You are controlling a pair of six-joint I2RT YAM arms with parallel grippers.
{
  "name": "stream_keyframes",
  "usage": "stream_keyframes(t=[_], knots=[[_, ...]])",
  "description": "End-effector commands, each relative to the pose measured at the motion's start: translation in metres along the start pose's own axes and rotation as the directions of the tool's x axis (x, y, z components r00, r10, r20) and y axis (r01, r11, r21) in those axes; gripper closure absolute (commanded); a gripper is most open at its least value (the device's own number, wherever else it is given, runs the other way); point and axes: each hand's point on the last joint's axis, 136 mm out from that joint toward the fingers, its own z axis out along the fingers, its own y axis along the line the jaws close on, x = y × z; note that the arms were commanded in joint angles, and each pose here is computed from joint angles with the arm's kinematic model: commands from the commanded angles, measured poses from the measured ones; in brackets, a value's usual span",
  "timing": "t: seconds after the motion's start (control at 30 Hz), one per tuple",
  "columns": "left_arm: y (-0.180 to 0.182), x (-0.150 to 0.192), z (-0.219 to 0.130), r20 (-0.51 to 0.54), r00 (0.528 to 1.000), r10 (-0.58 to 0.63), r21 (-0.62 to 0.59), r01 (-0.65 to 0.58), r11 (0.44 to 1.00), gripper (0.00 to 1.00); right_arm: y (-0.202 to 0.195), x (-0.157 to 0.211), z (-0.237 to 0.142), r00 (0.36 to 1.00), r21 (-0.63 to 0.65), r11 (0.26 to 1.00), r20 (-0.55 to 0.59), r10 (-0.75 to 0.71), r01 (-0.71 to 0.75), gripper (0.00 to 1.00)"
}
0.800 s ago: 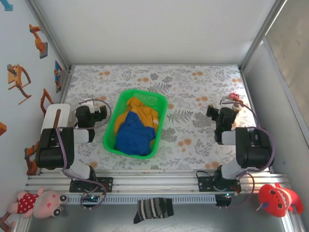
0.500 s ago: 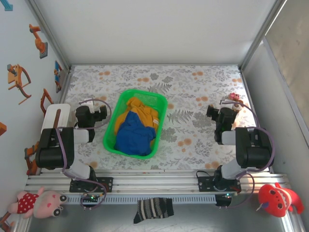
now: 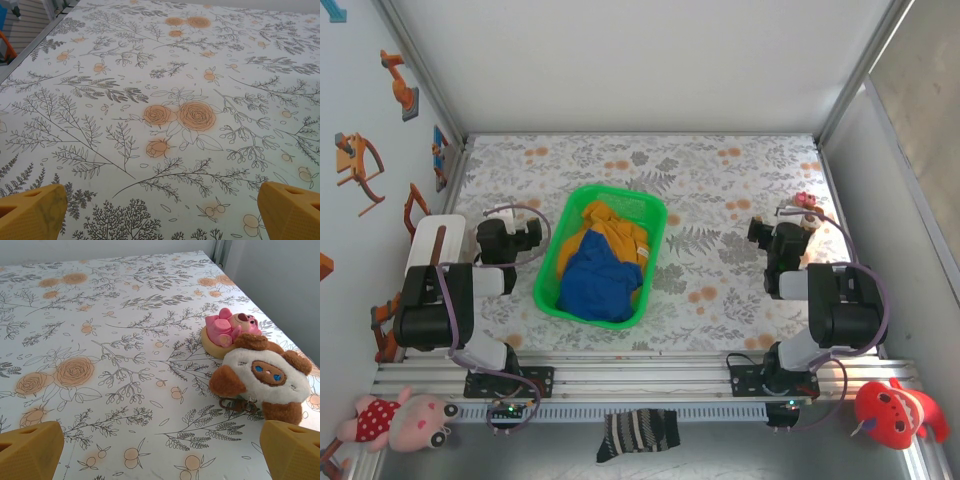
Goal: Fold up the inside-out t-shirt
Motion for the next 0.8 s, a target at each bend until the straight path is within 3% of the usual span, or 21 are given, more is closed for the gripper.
stream_keyframes(t=[0.0,0.27,0.4,0.57,0.6,0.67,0.77], knots=[[-0.001,-0.007,-0.001,0.026,1.0,0.005,0.007,-0.005,1.0,0.03,-0.002,-0.006,-0.002,0.999,0.019,1.0,0.03,0.012,-0.013,0.01],[0.0,-0.01,-0.001,0.031,1.0,0.004,0.007,-0.005,1.0,0.03,-0.001,-0.009,-0.002,1.0,0.014,1.0,0.024,0.006,-0.007,0.01],[0.01,-0.036,-0.003,-0.085,0.996,-0.008,-0.069,0.002,0.998,0.03,-0.006,-0.039,-0.01,0.999,0.06,0.998,-0.048,-0.007,0.009,0.01],[0.009,-0.086,-0.016,-0.175,0.976,-0.131,-0.102,0.114,0.988,0.03,-0.011,-0.105,-0.023,0.955,0.157,0.962,-0.167,0.247,-0.221,0.01],[0.005,-0.091,-0.02,-0.198,0.966,-0.167,-0.095,0.15,0.984,0.03,-0.004,-0.115,-0.022,0.942,0.138,0.959,-0.198,0.272,-0.248,0.01],[-0.007,-0.099,-0.031,-0.254,0.934,-0.25,-0.065,0.241,0.968,0.03,0.039,-0.129,-0.022,0.925,-0.08,0.959,-0.3,0.235,-0.27,0.02],[-0.028,-0.102,-0.052,-0.306,0.886,-0.347,-0.001,0.365,0.931,0.03,0.086,-0.135,-0.034,0.895,-0.262,0.904,-0.387,0.222,-0.338,0.05]])
